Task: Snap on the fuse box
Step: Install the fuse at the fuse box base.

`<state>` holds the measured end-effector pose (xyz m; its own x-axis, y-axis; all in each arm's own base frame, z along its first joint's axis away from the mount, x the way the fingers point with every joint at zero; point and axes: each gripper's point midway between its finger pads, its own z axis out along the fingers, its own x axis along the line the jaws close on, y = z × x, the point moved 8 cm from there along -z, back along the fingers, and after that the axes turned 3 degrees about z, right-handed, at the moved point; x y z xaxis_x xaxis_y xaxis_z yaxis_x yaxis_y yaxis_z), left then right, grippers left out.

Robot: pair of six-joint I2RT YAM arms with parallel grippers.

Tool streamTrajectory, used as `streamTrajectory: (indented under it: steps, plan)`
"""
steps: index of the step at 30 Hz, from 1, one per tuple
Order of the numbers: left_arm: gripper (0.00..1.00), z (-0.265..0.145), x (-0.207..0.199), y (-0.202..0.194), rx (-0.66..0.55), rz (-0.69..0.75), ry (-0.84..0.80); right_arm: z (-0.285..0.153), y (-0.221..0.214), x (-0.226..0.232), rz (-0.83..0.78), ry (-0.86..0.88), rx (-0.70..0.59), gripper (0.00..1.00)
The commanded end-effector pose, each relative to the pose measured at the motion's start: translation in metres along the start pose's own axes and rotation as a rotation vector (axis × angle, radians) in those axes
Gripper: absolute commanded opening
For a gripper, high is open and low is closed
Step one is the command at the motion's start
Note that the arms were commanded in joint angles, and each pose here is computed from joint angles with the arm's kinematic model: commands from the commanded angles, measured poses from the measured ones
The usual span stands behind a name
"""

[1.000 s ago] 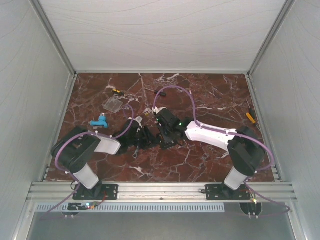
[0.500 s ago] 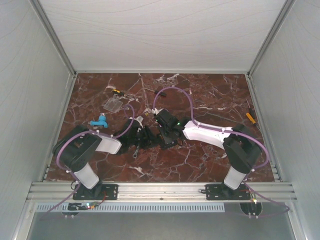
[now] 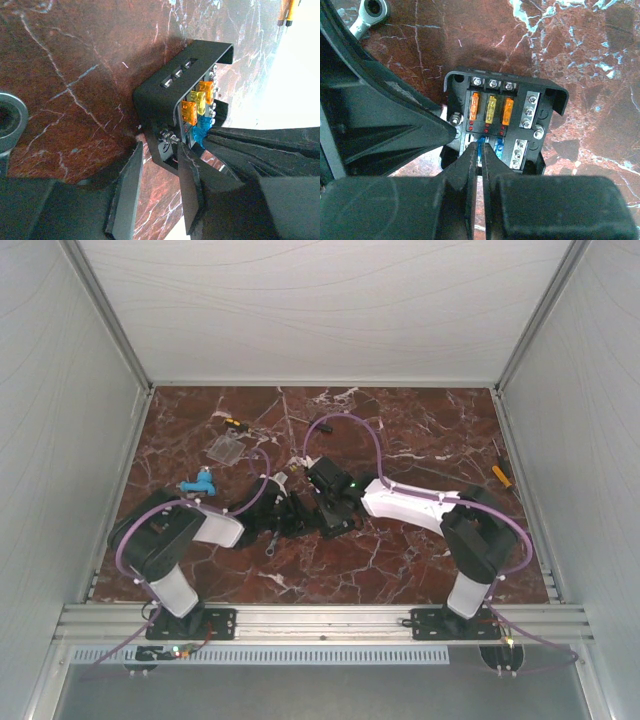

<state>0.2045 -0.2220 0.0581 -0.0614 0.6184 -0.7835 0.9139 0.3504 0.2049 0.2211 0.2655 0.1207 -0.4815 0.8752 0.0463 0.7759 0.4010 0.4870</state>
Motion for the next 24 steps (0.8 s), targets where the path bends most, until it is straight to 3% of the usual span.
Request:
streamTrajectory:
  steps: [1,14,24]
  plan:
    - [0.35,0.005,-0.001,0.004,-0.001,0.011,0.000,0.003,-0.005,-0.001,-0.016,-0.008,0.067,0.01]
    - [0.31,0.005,0.000,0.003,0.001,0.007,0.000,0.000,-0.032,-0.015,-0.035,-0.072,0.186,0.00]
    - [0.31,0.006,0.001,0.003,0.002,0.006,0.002,-0.024,0.000,-0.007,-0.011,-0.012,0.023,0.10]
